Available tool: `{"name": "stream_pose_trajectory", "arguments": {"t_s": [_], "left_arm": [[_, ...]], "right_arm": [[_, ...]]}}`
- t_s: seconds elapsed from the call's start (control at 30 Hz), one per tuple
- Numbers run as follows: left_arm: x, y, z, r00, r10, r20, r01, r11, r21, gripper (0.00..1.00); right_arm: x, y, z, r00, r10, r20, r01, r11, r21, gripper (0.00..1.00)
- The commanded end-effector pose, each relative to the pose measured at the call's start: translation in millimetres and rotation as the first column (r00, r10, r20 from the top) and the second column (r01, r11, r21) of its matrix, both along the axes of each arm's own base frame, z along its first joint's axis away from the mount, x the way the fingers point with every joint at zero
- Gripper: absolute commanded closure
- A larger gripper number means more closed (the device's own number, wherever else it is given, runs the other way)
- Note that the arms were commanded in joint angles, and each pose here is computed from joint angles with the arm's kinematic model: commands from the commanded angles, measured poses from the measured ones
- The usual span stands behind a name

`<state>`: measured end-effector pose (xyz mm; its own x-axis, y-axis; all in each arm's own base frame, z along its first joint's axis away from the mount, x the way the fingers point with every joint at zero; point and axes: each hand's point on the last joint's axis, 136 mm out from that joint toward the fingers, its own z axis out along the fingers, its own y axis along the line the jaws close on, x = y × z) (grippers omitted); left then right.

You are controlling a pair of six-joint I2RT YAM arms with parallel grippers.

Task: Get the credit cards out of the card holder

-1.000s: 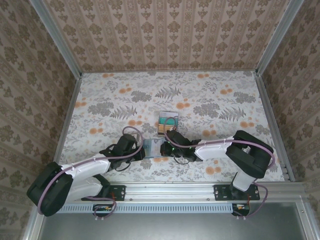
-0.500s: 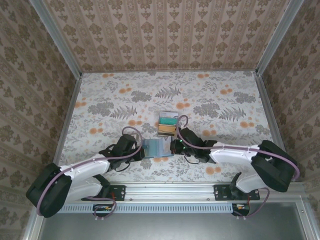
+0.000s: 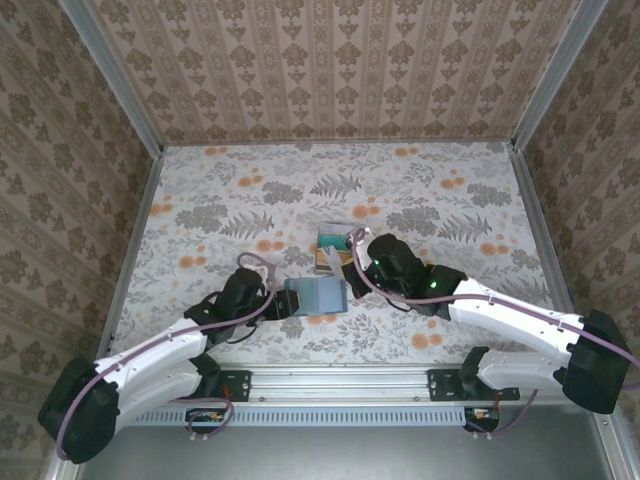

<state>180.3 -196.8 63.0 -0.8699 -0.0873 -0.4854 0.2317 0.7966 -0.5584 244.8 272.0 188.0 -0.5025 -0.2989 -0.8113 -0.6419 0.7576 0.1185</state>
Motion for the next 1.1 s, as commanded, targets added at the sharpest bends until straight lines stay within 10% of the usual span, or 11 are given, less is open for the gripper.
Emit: {"name": "stream_pose_trajectory", "arguments": {"t_s": [0.0, 0.13, 0.6, 1.07], "left_arm": [[-3.7, -1.4, 13.1, 0.999, -0.026, 0.024, 0.026, 1.0, -0.014, 0.14], [-6.4, 0.0, 20.9, 0.999, -0.03, 0.043, 0.031, 0.999, -0.029, 0.0], [-15.3, 15.9, 38.8, 0.994, -0.014, 0.106, 0.018, 0.999, -0.04, 0.0], [-20.8, 31.2, 42.6, 0.989, 0.033, 0.147, -0.023, 0.997, -0.069, 0.0]], "right_arm": [[7.8, -3.1, 15.5, 0.963, 0.197, 0.182, -0.15, 0.958, -0.245, 1.0], [18.3, 1.6, 23.1, 0.94, 0.297, 0.169, -0.223, 0.907, -0.358, 1.0], [72.9, -1.2, -3.7, 0.85, 0.519, 0.093, -0.353, 0.691, -0.632, 1.0], [114.4, -1.5, -35.8, 0.862, 0.506, -0.023, -0.392, 0.637, -0.664, 1.0]]}}
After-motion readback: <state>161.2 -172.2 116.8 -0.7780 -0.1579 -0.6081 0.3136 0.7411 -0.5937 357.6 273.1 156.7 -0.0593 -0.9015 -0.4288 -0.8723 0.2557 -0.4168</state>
